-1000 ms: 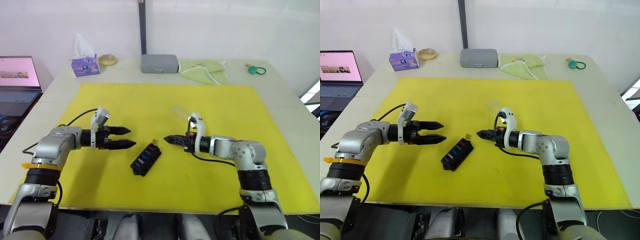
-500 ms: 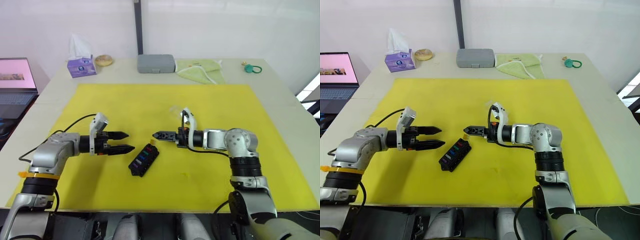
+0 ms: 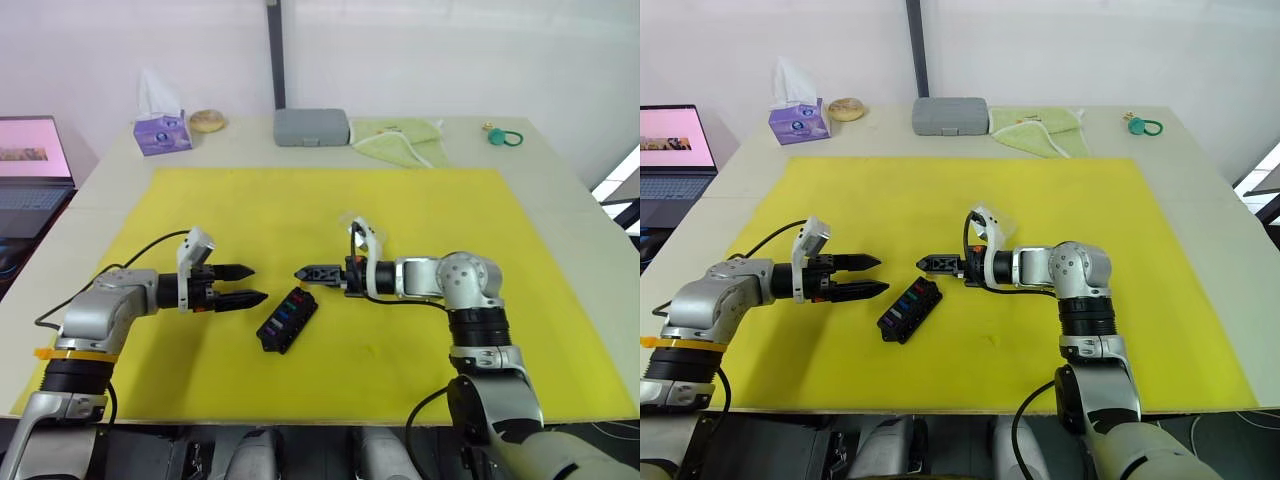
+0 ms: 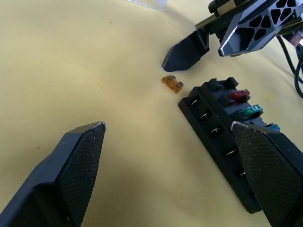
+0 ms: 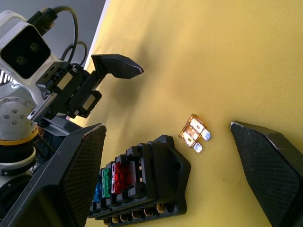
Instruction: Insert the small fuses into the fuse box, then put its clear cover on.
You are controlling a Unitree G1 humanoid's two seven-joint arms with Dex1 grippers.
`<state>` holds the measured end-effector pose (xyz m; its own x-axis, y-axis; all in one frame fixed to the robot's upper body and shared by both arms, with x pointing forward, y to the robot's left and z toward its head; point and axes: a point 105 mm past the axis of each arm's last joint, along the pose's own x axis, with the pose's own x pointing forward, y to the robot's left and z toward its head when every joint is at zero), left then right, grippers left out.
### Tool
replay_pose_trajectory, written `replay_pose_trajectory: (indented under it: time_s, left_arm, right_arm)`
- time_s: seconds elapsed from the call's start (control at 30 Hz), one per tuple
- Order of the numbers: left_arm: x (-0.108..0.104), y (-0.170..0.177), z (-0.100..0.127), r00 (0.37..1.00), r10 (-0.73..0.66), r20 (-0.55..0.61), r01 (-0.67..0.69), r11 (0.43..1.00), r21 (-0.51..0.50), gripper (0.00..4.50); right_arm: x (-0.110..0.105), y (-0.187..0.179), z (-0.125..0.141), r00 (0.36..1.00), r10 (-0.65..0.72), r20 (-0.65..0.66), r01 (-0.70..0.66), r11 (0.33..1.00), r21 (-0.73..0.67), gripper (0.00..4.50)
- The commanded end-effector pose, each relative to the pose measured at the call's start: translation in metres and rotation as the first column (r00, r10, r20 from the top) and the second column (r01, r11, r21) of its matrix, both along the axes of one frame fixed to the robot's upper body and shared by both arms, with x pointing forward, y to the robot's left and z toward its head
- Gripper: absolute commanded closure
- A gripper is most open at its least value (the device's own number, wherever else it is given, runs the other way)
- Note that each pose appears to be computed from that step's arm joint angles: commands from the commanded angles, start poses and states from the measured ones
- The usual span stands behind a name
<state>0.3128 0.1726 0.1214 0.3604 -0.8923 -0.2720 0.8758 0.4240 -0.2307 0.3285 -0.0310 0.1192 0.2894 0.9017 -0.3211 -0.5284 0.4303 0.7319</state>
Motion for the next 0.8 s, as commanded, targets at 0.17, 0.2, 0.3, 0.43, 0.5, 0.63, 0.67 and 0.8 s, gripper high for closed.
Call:
replay_pose_trajectory:
  time_s: [0.17,0.2,0.3,0.43,0.5,0.63,0.67,0.8]
  left_arm:
    - [0.0,0.001,0.008,0.999,0.002,0.054,-0.003,1.0,0.007,0.0]
    - [0.0,0.001,0.008,0.999,0.003,0.054,-0.003,1.0,0.007,0.0]
    - [0.0,0.001,0.007,0.998,0.008,0.056,-0.008,1.0,0.008,0.0]
    - [0.0,0.003,0.007,0.998,0.016,0.058,-0.016,1.0,0.01,0.0]
    - [-0.001,0.003,0.006,0.998,0.019,0.058,-0.019,1.0,0.01,0.0]
    - [0.0,0.003,0.006,0.998,0.021,0.058,-0.022,1.0,0.009,0.0]
    - [0.0,0.003,0.006,0.998,0.021,0.058,-0.022,1.0,0.009,0.0]
    - [0.0,0.002,0.005,0.998,0.022,0.057,-0.022,1.0,0.008,0.0]
  right_arm:
    - [-0.011,0.022,-0.016,0.99,0.084,-0.115,-0.084,0.996,0.007,0.08]
    - [-0.011,0.023,-0.017,0.989,0.084,-0.122,-0.084,0.996,0.011,0.08]
    - [-0.01,0.027,-0.017,0.987,0.094,-0.128,-0.094,0.996,0.011,0.08]
    - [-0.02,0.033,-0.016,0.98,0.147,-0.131,-0.145,0.989,0.023,0.08]
    - [-0.022,0.033,-0.02,0.979,0.147,-0.14,-0.146,0.989,0.015,0.08]
    - [-0.026,0.034,-0.024,0.976,0.162,-0.147,-0.162,0.987,0.008,0.08]
    - [-0.026,0.034,-0.023,0.976,0.165,-0.145,-0.166,0.986,0.007,0.08]
    - [-0.025,0.036,-0.02,0.977,0.166,-0.133,-0.167,0.986,0.01,0.08]
